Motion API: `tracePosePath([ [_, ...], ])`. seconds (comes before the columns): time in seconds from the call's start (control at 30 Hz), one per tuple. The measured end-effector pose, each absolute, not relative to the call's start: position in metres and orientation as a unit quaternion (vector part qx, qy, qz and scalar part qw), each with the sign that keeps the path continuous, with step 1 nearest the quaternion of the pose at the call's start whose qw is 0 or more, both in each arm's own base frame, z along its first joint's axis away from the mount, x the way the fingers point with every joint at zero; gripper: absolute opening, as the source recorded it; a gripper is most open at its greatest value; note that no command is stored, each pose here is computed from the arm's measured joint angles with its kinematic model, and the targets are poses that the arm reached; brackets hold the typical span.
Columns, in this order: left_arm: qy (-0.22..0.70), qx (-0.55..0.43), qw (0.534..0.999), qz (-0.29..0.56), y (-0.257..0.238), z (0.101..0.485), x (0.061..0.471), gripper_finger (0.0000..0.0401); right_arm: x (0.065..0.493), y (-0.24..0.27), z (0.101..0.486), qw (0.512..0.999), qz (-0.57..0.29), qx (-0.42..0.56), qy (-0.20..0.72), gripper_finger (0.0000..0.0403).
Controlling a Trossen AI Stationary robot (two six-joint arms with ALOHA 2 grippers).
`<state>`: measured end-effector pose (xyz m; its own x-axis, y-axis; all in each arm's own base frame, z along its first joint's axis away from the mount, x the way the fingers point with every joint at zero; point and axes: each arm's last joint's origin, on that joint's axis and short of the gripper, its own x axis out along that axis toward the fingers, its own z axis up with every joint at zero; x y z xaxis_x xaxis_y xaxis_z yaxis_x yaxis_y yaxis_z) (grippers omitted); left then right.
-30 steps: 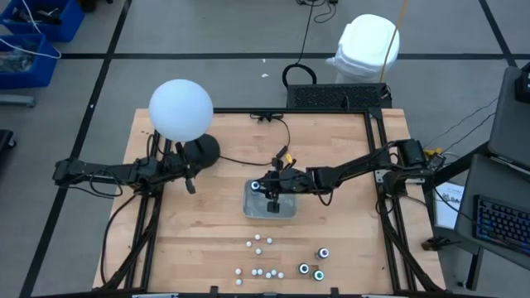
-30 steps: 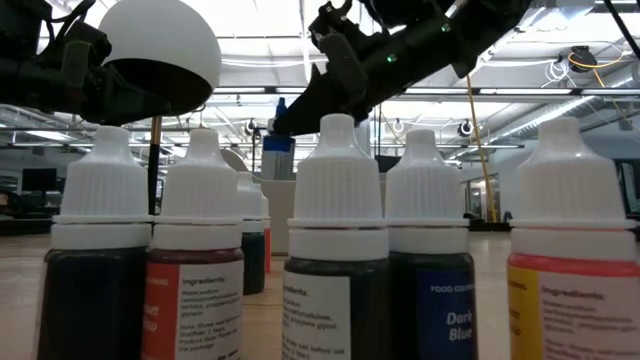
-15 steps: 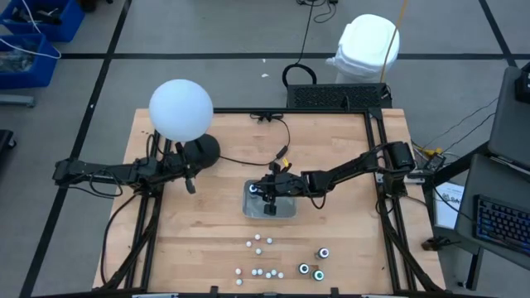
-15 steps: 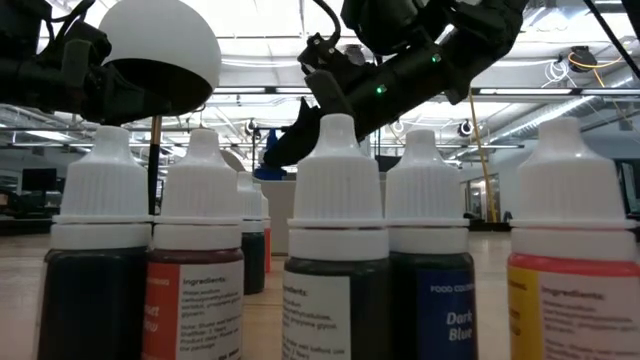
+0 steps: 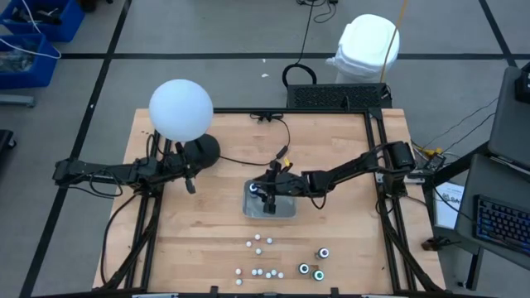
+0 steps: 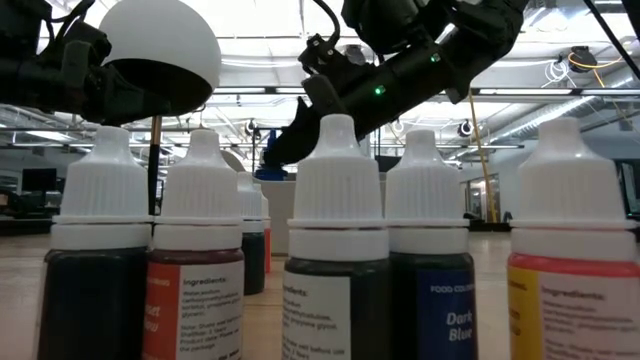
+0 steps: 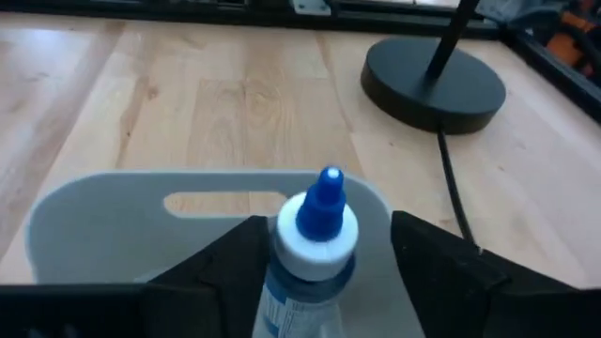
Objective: Pick & Place food coloring
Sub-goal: Put the big blue food coloring bottle into the gray bin, then put the big purple food coloring bottle into the gray bin
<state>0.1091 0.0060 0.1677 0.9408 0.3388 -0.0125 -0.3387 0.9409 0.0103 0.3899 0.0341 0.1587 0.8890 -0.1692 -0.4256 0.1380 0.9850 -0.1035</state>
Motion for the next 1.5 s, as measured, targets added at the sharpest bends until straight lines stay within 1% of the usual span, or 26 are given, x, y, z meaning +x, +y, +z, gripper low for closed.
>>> tracePosePath([
  [0.17,0.008,-0.01,0.985,0.172,0.006,0.167,0.109,0.0056,0.385,0.042,0.175,0.974,-0.064,-0.062,0.21,0.0248],
  [0.37,0.012,-0.012,0.985,0.172,0.006,0.166,0.109,0.0056,0.362,0.058,0.218,0.975,-0.037,-0.075,0.206,0.0265],
  [0.53,0.014,-0.001,0.985,0.172,0.006,0.166,0.109,0.0056,0.323,0.085,0.255,0.969,0.011,-0.083,0.231,0.0267],
  [0.63,0.014,0.002,0.985,0.172,0.006,0.166,0.109,0.0056,0.294,0.11,0.263,0.957,0.048,-0.078,0.274,0.0267],
  [0.77,0.014,0.002,0.985,0.172,0.006,0.166,0.109,0.0056,0.255,0.148,0.268,0.949,0.043,-0.088,0.299,0.0267],
  [0.93,0.012,-0.002,0.985,0.172,0.006,0.167,0.109,0.0056,0.216,0.182,0.273,0.95,0.042,-0.112,0.288,0.0267],
  [1.1,0.007,-0.002,0.985,0.172,0.006,0.168,0.109,0.0056,0.197,0.197,0.271,0.952,0.056,-0.098,0.286,0.0267],
  [1.27,0.007,0.0,0.985,0.172,0.006,0.168,0.109,0.0056,0.182,0.2,0.235,0.947,0.058,-0.073,0.307,0.0267],
  [1.4,0.007,0.0,0.985,0.171,0.006,0.168,0.109,0.0056,0.177,0.2,0.215,0.955,0.067,-0.035,0.288,0.0267],
  [1.5,0.007,0.0,0.985,0.171,0.006,0.168,0.109,0.0056,0.175,0.2,0.204,0.956,0.096,-0.011,0.276,0.0267],
])
